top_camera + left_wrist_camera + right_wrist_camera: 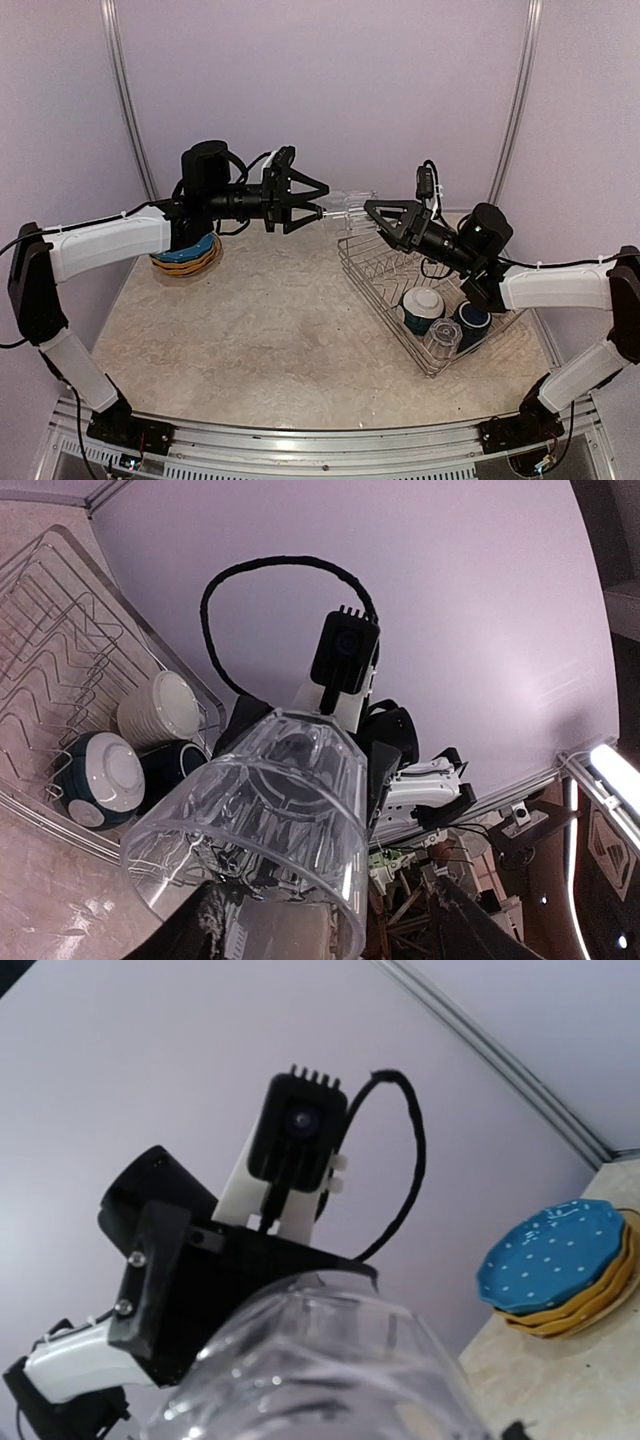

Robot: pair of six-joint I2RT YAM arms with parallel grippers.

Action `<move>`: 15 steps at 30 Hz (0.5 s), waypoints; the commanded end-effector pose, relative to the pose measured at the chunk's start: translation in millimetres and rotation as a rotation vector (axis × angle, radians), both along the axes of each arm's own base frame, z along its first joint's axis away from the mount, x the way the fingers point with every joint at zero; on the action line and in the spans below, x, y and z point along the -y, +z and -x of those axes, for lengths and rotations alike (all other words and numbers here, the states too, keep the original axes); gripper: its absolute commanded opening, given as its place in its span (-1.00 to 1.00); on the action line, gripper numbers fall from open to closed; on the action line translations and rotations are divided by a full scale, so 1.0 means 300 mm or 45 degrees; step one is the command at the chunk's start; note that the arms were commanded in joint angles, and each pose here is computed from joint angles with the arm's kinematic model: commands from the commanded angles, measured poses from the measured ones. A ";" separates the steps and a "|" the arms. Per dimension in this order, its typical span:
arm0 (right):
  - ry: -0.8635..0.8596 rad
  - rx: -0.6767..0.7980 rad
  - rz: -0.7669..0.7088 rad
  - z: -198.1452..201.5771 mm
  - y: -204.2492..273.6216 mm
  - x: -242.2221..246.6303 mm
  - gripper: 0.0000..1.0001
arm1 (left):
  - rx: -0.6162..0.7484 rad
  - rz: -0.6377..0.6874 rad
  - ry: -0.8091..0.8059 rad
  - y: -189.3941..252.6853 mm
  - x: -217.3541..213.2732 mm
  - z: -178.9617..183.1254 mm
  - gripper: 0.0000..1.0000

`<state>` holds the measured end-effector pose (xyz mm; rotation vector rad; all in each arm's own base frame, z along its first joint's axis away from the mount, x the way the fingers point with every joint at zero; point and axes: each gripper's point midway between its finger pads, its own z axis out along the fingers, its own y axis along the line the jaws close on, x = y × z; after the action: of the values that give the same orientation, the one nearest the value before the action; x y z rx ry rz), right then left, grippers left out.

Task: Unload the mixed dishes from the dish rack
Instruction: Pass from the right arm to the left

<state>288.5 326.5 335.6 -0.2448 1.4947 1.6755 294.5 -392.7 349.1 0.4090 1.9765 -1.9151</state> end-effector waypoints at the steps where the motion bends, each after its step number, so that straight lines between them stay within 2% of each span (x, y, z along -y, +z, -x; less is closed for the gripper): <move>1: 0.053 0.074 -0.077 0.040 0.053 -0.006 -1.00 | 0.044 0.058 -0.059 0.053 0.038 0.029 0.17; 4: 0.051 0.081 -0.075 0.040 0.054 -0.005 -1.00 | 0.029 0.071 -0.089 0.055 0.057 0.041 0.07; 9: 0.056 0.089 -0.069 0.038 0.054 -0.010 -1.00 | -0.002 0.092 -0.131 0.054 0.092 0.050 -0.22; 12: 0.054 0.083 -0.056 0.034 0.041 -0.014 -1.00 | -0.017 0.092 -0.138 0.051 0.104 0.043 -0.48; 15: 0.043 0.068 -0.020 0.026 0.017 -0.018 -1.00 | -0.016 0.076 -0.115 0.046 0.102 0.036 -0.88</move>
<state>287.7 328.4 336.5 -0.2611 1.4699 1.6928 284.5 -419.5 353.9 0.4560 1.9596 -2.0308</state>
